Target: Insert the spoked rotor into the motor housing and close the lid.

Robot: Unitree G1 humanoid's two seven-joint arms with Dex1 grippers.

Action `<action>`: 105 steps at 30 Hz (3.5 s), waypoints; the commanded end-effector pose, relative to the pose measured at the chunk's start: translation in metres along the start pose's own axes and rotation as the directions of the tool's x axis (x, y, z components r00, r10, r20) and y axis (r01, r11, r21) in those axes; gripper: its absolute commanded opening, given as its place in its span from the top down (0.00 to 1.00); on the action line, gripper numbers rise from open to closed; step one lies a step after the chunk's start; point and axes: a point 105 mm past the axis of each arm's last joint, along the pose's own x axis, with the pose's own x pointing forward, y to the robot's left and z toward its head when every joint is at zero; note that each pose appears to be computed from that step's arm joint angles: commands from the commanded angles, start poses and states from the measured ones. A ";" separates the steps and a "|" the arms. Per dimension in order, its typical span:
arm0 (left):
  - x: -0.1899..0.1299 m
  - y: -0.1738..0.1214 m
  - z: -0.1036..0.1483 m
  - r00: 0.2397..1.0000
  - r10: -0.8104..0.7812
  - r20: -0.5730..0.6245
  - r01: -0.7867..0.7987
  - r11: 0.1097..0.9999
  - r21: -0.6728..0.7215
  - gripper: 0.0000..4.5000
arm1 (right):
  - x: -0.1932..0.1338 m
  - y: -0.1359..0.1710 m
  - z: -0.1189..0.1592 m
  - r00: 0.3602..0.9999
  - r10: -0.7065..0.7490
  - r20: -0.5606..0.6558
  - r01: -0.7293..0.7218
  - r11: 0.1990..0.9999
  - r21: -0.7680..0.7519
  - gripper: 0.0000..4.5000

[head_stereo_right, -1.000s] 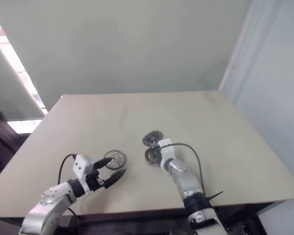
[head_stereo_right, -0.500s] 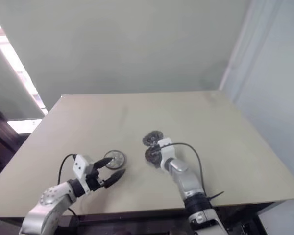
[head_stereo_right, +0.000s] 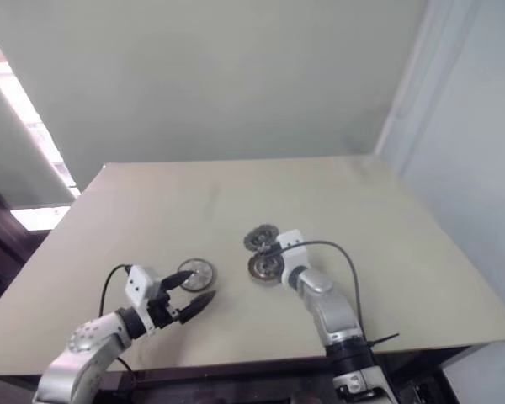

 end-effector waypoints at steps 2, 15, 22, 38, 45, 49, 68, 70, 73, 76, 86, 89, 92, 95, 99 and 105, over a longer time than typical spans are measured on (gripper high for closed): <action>0.001 0.000 0.011 0.999 -0.004 0.035 0.003 1.000 0.027 0.00 | 0.005 0.006 0.009 1.000 0.016 0.015 -0.015 0.999 -0.047 0.99; -0.002 0.000 0.010 0.999 0.008 0.034 -0.008 1.000 0.026 0.00 | 0.016 0.011 0.000 0.999 0.013 -0.031 -0.016 0.995 -0.095 0.99; -0.002 0.000 0.011 0.999 0.006 0.037 -0.007 1.000 0.028 0.00 | 0.020 0.010 0.000 1.000 0.003 -0.029 -0.006 0.995 -0.103 0.99; -0.001 -0.002 0.011 0.999 0.005 0.042 -0.006 1.000 0.024 0.00 | 0.026 0.009 0.005 1.000 -0.021 -0.002 0.021 0.993 -0.117 0.99; -0.002 -0.003 0.012 0.999 0.005 0.044 -0.006 1.000 0.025 0.00 | 0.030 0.011 0.005 1.000 -0.025 -0.003 0.024 0.990 -0.141 0.99; -0.002 -0.004 0.011 0.999 0.007 0.045 -0.008 1.000 0.024 0.00 | 0.026 0.007 0.010 1.000 -0.026 0.007 0.027 0.988 -0.152 0.99; 0.000 -0.005 0.011 0.999 0.002 0.048 -0.003 1.000 0.020 0.00 | 0.017 0.005 0.000 0.997 -0.008 -0.072 -0.010 0.972 -0.235 0.99; -0.001 -0.006 0.010 0.999 0.004 0.048 -0.005 1.000 0.019 0.00 | 0.017 0.007 -0.003 0.997 -0.003 -0.082 -0.017 0.971 -0.237 0.99; -0.002 -0.006 0.010 0.999 0.007 0.046 -0.008 1.000 0.018 0.00 | 0.018 0.007 -0.005 0.996 -0.005 -0.093 -0.018 0.970 -0.242 0.99; -0.003 -0.005 0.010 0.999 0.011 0.045 -0.012 1.000 0.018 0.00 | 0.020 0.007 -0.008 0.995 -0.012 -0.104 -0.014 0.969 -0.248 0.99; -0.004 -0.005 0.009 0.999 0.015 0.045 -0.016 1.000 0.014 0.00 | 0.030 0.007 -0.005 0.995 -0.038 -0.094 0.012 0.965 -0.264 0.99; -0.004 -0.007 0.008 0.999 0.015 0.043 -0.015 1.000 0.011 0.00 | 0.032 0.008 -0.003 0.995 -0.036 -0.088 0.012 0.965 -0.263 0.99; -0.004 -0.008 0.008 0.999 0.014 0.044 -0.015 1.000 0.008 0.00 | 0.033 0.009 -0.004 0.995 -0.032 -0.091 0.007 0.965 -0.264 0.99; -0.004 -0.008 0.008 0.999 0.016 0.045 -0.016 1.000 0.007 0.00 | 0.032 0.009 -0.003 0.996 -0.023 -0.091 -0.001 0.966 -0.259 0.99; -0.005 -0.008 0.008 0.999 0.020 0.047 -0.020 1.000 0.007 0.00 | 0.026 0.006 0.007 0.998 -0.010 -0.062 -0.003 0.979 -0.206 0.99; -0.006 -0.007 0.009 0.998 0.033 0.054 -0.034 0.999 0.004 0.00 | 0.010 -0.004 0.029 1.000 0.018 0.017 -0.016 0.996 -0.092 0.99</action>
